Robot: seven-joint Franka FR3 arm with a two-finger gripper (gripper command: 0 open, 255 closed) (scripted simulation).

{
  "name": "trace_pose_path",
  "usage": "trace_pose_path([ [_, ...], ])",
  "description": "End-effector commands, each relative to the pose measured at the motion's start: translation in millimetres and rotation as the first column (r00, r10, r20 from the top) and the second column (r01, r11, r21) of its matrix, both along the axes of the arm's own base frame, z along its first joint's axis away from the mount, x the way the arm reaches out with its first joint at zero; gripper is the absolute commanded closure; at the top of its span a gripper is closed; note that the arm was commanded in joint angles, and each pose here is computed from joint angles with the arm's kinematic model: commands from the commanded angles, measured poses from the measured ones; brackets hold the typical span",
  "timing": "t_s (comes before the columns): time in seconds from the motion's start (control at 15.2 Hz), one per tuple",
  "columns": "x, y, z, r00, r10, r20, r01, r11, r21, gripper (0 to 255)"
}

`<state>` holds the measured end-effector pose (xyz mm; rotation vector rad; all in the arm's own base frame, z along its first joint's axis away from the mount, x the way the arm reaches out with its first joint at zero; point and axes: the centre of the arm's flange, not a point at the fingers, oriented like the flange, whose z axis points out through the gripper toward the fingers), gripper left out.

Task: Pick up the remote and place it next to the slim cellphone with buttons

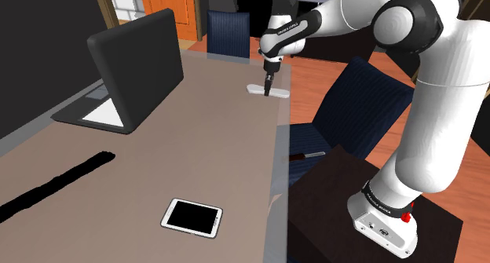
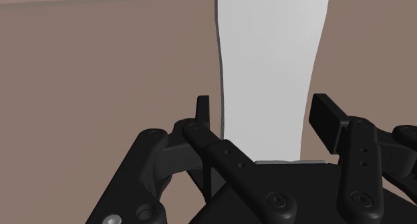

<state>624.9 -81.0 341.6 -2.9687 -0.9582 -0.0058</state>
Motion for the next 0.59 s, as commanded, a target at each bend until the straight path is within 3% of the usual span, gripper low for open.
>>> trace_pose_path([
  [0.0, 1.6, -0.3, 10.0, 1.000, 0.000, 0.000, 0.000, 1.000, 0.000, 255],
  [0.53, 1.6, -0.3, 52.2, 1.000, 0.000, 0.000, 0.000, 1.000, 0.000, 255],
])
